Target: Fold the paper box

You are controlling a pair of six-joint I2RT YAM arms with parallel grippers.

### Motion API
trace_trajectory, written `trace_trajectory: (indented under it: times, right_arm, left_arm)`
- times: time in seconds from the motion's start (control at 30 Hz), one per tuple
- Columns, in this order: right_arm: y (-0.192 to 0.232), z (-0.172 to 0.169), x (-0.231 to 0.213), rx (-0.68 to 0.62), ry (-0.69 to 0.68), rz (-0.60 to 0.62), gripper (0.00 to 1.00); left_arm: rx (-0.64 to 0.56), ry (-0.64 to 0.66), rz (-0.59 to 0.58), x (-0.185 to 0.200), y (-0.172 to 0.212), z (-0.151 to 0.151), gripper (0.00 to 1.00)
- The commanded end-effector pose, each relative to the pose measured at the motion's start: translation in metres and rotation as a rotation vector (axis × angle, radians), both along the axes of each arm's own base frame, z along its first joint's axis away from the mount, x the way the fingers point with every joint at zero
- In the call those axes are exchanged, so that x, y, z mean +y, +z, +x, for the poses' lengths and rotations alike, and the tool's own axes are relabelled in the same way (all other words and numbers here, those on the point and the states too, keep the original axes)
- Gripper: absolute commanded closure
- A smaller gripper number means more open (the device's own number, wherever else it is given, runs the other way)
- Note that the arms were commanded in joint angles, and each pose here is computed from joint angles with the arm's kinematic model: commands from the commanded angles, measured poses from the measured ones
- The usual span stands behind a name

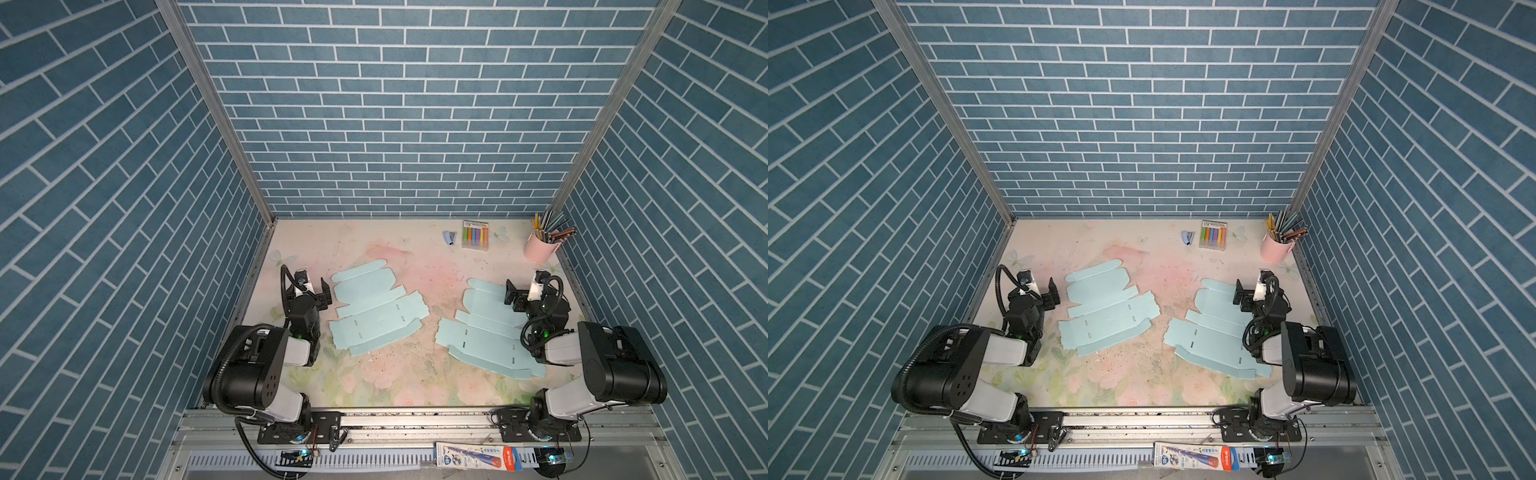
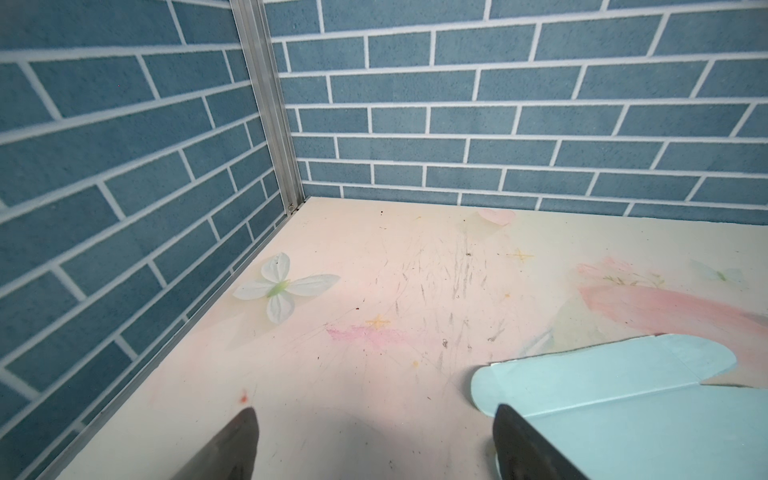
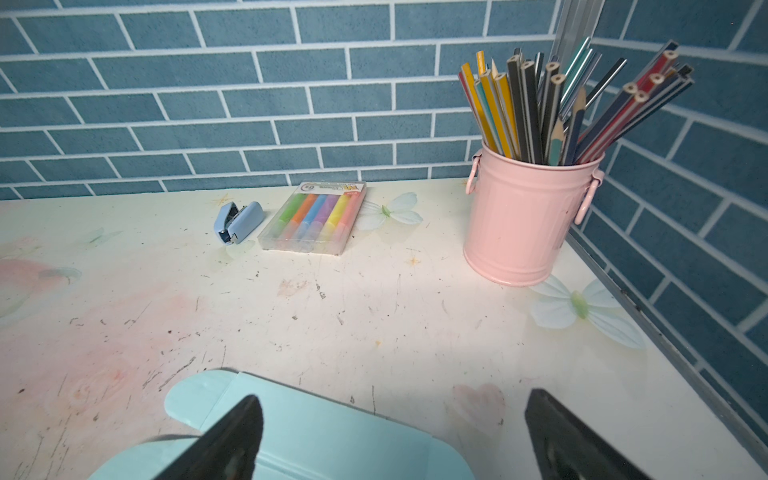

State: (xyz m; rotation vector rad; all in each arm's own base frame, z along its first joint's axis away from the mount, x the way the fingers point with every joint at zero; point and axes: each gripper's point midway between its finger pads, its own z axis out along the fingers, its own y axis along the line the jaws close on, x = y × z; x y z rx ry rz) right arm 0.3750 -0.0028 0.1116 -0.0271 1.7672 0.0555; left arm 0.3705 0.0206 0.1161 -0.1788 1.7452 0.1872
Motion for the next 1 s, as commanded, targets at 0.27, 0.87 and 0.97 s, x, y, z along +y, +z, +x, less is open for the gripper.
trace_trajectory:
  times: [0.27,0.87,0.97]
  right_arm:
    - [0.029,-0.007,-0.009,-0.050,-0.056,-0.014,0.01]
    - [0.051,-0.104,0.209,0.473,0.507,0.469,0.01]
    - [0.043,-0.141,0.258,0.569,0.646,0.542,0.01]
  left_arm:
    - [-0.024,-0.004,0.007,0.000,0.024,0.002,0.11]
    - [0.482,-0.470,-0.591,-0.187,-0.002,-0.043,0.12]
    - [0.537,-0.507,-0.577,-0.194,-0.017,-0.051,0.11]
